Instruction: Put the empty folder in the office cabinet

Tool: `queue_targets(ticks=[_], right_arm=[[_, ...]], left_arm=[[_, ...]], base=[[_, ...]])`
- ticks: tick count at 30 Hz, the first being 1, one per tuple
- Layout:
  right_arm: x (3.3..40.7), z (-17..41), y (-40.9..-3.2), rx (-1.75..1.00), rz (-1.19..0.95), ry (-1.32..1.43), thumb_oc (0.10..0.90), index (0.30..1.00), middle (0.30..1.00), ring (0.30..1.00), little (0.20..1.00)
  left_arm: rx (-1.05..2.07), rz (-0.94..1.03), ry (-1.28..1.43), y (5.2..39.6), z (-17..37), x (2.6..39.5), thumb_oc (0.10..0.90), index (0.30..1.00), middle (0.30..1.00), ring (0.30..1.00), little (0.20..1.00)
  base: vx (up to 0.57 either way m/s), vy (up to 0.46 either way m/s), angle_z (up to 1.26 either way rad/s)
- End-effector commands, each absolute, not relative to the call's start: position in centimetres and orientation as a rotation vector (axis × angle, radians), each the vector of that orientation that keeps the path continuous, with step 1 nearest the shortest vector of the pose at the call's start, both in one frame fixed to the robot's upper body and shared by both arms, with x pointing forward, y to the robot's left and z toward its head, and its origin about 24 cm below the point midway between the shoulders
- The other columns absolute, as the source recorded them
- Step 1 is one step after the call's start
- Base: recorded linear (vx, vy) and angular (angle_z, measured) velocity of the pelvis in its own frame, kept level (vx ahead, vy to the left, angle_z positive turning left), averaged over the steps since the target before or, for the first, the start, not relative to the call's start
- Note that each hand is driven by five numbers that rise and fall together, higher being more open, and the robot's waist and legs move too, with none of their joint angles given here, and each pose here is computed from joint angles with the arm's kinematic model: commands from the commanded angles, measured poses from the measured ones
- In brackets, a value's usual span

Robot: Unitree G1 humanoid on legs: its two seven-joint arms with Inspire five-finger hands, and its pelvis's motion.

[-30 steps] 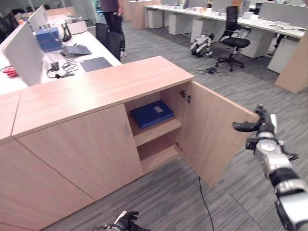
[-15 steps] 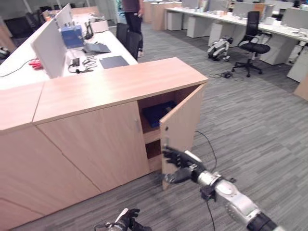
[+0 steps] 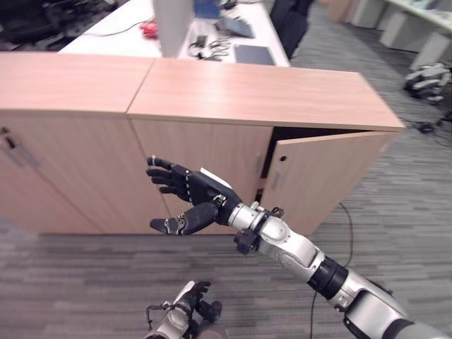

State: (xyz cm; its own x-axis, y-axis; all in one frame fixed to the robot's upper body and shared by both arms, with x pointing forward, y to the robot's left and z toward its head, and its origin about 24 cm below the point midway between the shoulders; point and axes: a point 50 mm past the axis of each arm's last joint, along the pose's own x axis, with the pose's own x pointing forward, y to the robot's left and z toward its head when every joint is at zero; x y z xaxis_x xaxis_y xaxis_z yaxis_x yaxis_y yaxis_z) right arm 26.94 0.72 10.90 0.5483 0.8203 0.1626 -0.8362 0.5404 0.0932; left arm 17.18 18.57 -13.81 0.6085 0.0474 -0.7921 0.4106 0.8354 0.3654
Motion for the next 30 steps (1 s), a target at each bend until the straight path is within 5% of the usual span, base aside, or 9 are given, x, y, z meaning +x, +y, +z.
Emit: queue_targets(ticks=[1,8,13,15,19,21,30], right_arm=[[28.3,10.4,-4.9,0.036,0.817,-0.165,0.800,0.900,0.900,0.900,0.900],[25.4,-0.4,-14.7,-0.164,0.480,0.262,0.800,0.900,0.900,0.900,0.900],[21.2,-7.9,-20.4,-0.285,0.165,0.596,0.800,0.900,0.900,0.900,0.900],[21.3,-7.9,-20.4,-0.285,0.165,0.595,0.800,0.900,0.900,0.900,0.900],[13.8,-13.5,-24.2,-0.208,-0.129,0.967,0.800,0.900,0.900,0.900,0.900],[11.9,-14.0,-25.1,-0.196,-0.167,1.024,0.800,0.900,0.900,0.900,0.900],[9.6,-15.1,-24.9,-0.226,-0.103,1.138,0.800,0.900,0.900,0.900,0.900]], left_arm=[[0.687,-0.260,1.046,21.2,-15.1,13.8,0.800,0.900,0.900,0.900,0.900],[0.672,-0.290,1.150,22.7,-15.8,10.3,0.800,0.900,0.900,0.900,0.900],[0.629,-0.201,0.962,22.6,-13.6,16.0,0.800,0.900,0.900,0.900,0.900],[0.629,-0.201,0.961,22.6,-13.6,16.0,0.800,0.900,0.900,0.900,0.900],[0.579,-0.142,0.759,22.0,-10.6,21.4,0.800,0.900,0.900,0.900,0.900],[0.568,-0.138,0.860,25.1,-11.3,18.8,0.800,0.900,0.900,0.900,0.900],[0.459,-0.195,0.874,23.1,-12.1,17.7,0.800,0.900,0.900,0.900,0.900]], base=[[-0.23,0.174,0.62],[0.02,0.171,0.88],[0.12,0.262,0.12],[0.08,0.127,-0.12],[0.26,-0.019,0.22],[0.13,-0.036,0.74],[0.07,-0.066,0.40]])
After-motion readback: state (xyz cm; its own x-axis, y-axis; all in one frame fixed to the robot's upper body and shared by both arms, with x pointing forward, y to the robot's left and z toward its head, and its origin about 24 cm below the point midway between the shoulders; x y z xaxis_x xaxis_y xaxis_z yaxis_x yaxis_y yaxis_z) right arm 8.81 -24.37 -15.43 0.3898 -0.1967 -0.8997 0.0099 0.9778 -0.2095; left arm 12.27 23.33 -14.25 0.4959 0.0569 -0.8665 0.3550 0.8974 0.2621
